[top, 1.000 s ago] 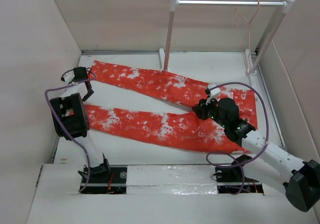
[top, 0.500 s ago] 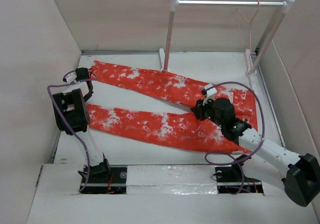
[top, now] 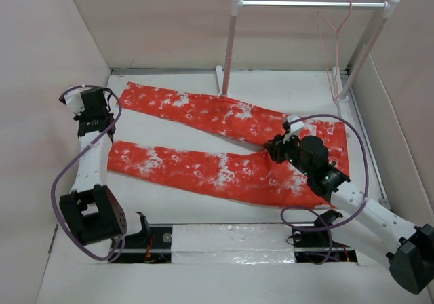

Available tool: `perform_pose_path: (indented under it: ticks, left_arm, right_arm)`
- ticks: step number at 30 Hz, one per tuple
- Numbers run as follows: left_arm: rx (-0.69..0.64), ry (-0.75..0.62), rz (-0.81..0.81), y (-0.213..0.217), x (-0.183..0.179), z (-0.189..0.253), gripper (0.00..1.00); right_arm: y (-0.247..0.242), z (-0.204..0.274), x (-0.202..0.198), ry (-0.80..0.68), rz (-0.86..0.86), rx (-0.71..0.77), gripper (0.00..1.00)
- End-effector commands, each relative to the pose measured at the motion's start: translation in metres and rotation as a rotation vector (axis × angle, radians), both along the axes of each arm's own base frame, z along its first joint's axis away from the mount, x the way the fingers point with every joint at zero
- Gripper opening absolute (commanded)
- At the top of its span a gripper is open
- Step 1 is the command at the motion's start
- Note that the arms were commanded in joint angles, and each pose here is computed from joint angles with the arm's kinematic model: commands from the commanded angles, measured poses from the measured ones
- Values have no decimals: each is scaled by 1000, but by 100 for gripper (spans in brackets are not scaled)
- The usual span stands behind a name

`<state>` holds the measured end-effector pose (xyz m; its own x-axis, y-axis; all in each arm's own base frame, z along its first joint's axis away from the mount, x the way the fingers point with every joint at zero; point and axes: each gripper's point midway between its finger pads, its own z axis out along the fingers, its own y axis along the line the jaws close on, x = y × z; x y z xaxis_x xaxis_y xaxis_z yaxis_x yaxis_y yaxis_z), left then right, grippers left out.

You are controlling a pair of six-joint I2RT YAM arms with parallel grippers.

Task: Place the trousers on the hanger
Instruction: Flatten out the trousers at the center of the board.

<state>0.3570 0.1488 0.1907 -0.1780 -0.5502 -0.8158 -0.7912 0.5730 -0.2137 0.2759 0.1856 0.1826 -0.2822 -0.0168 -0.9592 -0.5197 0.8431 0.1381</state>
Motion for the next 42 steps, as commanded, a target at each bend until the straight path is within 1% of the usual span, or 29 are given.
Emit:
perform_pose_path:
  ticks: [1,3,4,5,7,8,9,14,17,20,21,23,28,29,30,32,33,36,37,39,40,42]
  left_arm:
    - [-48,90,-64,-10,-3,-30,0]
    - [-89,140,-74,-14,1,-45,2]
    - [-113,182,-65,-14,3,-63,6]
    - [-122,182,-54,-13,6,-69,17]
    - [-149,212,-44,-14,11,-88,27]
    - [-165,198,-43,-15,16,-91,33]
    - [-179,198,-44,-17,18,-96,36]
    - [-216,220,-32,-18,29,-123,42]
    - [-198,258,-4,-12,26,-138,42]
    - [-168,310,30,-5,17,-154,41]
    - [-162,327,38,-3,14,-158,38]
    - [-151,361,80,1,7,-166,36]
    - [-146,372,109,4,6,-177,36]
    - [-148,374,110,5,8,-179,34]
    - [-147,373,119,6,8,-178,27]
    - [-139,371,132,8,8,-177,6]
    - [-136,358,139,9,9,-174,0]
    - [-103,314,130,5,12,-155,0]
    - [-86,281,142,8,12,-139,0]
    - [-75,252,129,-1,10,-124,0]
    - [-59,190,124,-8,11,-101,0]
    - [-60,156,111,-17,1,-91,0]
  right_arm:
    - [-1,13,2,-46,1,24,30]
    - [2,11,0,-43,20,24,31]
    - [4,12,0,-42,28,25,31]
    - [4,10,1,-35,29,19,31]
    - [5,9,0,-32,36,15,31]
    - [5,9,0,-33,39,16,31]
    - [5,9,0,-34,40,15,31]
    - [11,6,0,-30,60,13,32]
    - [16,3,-1,-20,79,4,32]
    - [15,3,1,-18,68,-2,32]
    - [14,3,1,-19,62,-3,32]
    - [13,4,2,-22,56,-3,32]
    - [10,5,2,-24,41,2,32]
    - [10,4,1,-23,42,1,32]
    - [10,4,2,-26,40,5,32]
    - [10,4,2,-23,40,3,32]
    - [10,3,2,-21,40,1,32]
    - [12,3,2,-20,47,5,32]
    - [13,3,2,-21,52,7,32]
    - [14,3,1,-18,56,6,32]
    - [14,2,2,-18,56,6,32]
    - [13,2,1,-16,55,3,32]
